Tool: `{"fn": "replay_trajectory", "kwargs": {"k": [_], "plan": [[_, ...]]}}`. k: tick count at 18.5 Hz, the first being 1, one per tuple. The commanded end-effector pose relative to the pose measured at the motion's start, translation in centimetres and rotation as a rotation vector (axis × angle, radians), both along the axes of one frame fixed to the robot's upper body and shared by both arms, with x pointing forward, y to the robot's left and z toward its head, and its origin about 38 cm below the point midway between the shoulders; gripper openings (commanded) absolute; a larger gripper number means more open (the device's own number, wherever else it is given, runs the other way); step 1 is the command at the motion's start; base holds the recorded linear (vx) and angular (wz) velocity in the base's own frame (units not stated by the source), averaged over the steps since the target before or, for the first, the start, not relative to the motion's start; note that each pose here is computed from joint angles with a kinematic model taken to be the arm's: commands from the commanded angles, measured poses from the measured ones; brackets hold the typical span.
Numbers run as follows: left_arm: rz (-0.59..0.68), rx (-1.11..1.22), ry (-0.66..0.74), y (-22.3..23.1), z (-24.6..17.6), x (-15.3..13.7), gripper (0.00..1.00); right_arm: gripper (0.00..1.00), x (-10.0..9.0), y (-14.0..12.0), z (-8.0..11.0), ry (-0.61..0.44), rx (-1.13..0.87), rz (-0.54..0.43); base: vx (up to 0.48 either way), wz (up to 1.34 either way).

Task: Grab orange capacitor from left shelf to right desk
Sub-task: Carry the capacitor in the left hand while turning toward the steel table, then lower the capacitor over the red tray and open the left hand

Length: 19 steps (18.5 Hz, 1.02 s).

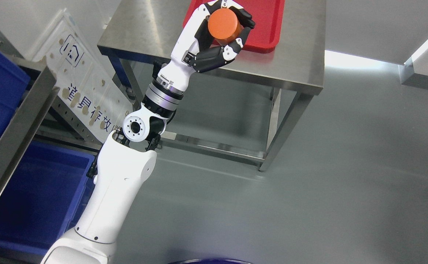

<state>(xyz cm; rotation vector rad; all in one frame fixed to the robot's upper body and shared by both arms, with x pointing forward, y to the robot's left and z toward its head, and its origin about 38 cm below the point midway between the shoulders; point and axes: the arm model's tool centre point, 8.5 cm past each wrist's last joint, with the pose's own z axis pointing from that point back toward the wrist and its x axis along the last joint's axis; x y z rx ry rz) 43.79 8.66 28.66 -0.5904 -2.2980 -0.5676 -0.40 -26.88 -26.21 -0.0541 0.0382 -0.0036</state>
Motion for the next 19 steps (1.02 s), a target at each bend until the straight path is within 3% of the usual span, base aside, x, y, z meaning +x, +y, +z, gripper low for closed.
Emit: {"fn": "replay_trajectory", "kwargs": {"k": [1,6,11,19], "plan": [[-0.041,0.048,-0.036,-1.5,1.4,0.0,0.02,1.0,1.2,-1.1,0.0,-0.031,-0.018,-0.006,0.46,-0.06],[-0.037,0.066,-0.014,-1.6,1.8,0.4,0.02,1.0,1.2,-1.1,0.0,-0.03,-0.018,-0.007,0.417,0.04],[-0.014,0.137,0.125,-1.9,-0.1,1.7,0.02,1.0,1.2,-1.1,0.0,-0.03,-0.018,-0.007,0.341,-0.05],[0.04,0.332,0.399,-2.4,-7.2,2.1,0.03,1.0,1.2,-1.1,0.0,-0.03,-0.018,-0.007,0.202,-0.03]]}}
